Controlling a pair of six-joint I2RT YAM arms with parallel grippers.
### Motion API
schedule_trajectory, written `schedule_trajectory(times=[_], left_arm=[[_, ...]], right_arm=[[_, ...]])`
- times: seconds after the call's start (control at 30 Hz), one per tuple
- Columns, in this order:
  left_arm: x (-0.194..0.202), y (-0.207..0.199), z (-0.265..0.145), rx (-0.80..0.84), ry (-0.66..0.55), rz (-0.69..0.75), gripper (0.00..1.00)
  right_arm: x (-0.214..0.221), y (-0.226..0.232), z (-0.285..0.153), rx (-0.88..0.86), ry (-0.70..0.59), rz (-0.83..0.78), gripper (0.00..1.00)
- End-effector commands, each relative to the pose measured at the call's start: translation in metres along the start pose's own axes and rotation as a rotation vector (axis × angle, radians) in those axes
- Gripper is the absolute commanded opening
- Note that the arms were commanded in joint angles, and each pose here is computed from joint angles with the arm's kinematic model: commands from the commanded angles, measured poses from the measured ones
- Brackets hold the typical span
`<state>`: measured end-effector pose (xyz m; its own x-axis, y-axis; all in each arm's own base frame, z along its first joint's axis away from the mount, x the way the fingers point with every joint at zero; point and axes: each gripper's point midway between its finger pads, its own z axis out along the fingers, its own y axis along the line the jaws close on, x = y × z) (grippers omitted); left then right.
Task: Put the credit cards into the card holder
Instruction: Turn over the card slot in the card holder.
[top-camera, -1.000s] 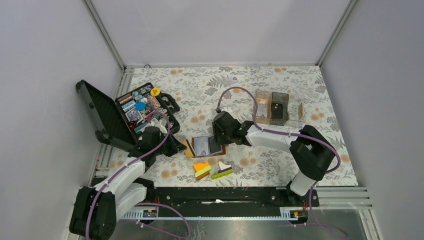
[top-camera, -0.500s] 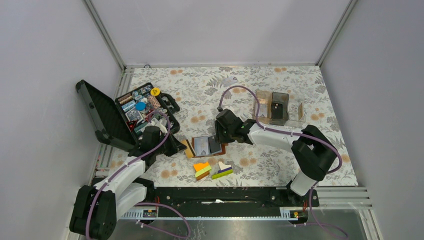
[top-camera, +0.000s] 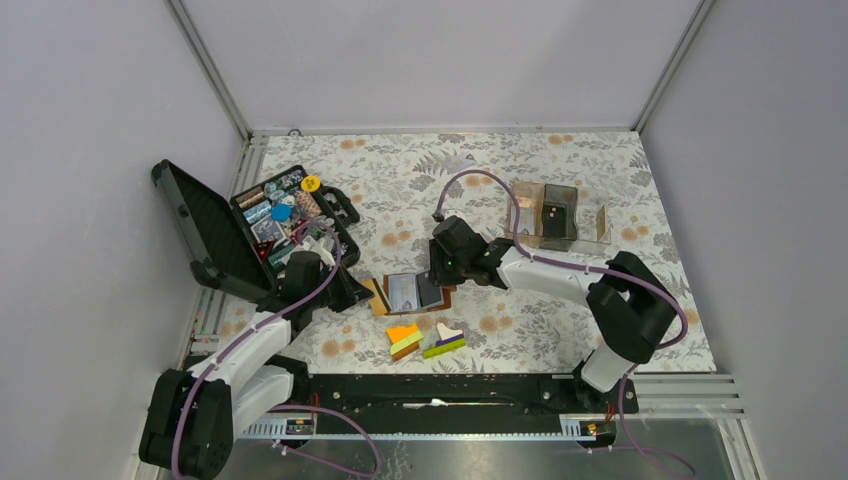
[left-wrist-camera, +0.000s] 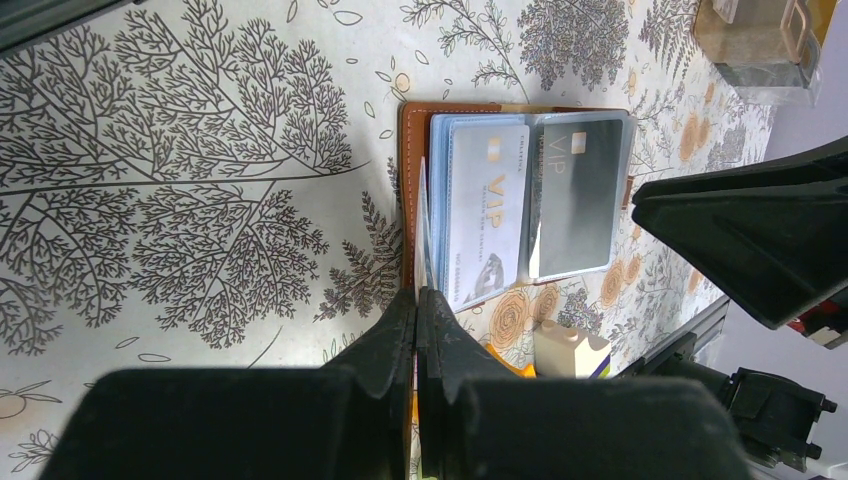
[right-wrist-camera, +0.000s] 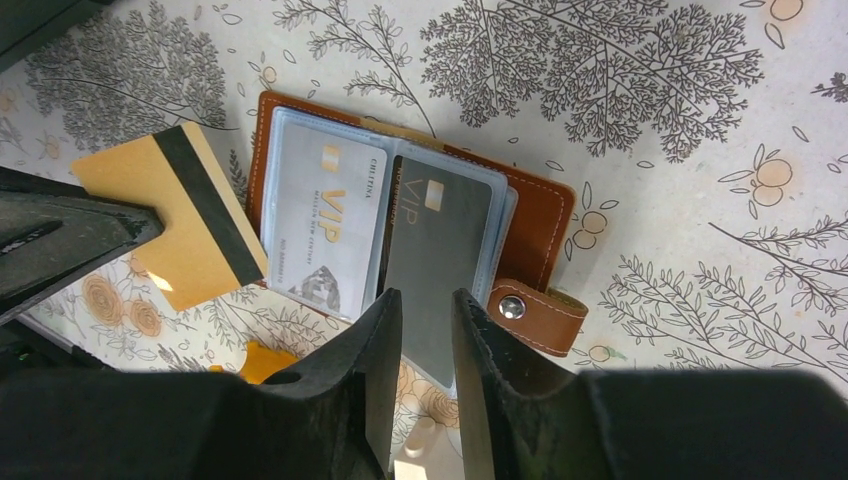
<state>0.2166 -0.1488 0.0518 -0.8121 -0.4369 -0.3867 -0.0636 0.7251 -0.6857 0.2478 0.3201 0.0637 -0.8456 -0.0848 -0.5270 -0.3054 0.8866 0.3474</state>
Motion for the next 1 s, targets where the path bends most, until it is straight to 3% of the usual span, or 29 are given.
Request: schedule_trajectory(times=[0.0, 0.97], left_arm=[[-0.014, -0.010, -0.001, 0.018, -0.037, 0.039, 0.00], [-0.014, -0.010, -0.002, 0.016, -0.039, 0.040, 0.00]], right_arm=[[0.001, -0.003, 0.006, 0.014, 0.002, -0.008, 0.32], [0.016, -0.027, 0.013, 0.115, 0.038, -0.012, 0.34]])
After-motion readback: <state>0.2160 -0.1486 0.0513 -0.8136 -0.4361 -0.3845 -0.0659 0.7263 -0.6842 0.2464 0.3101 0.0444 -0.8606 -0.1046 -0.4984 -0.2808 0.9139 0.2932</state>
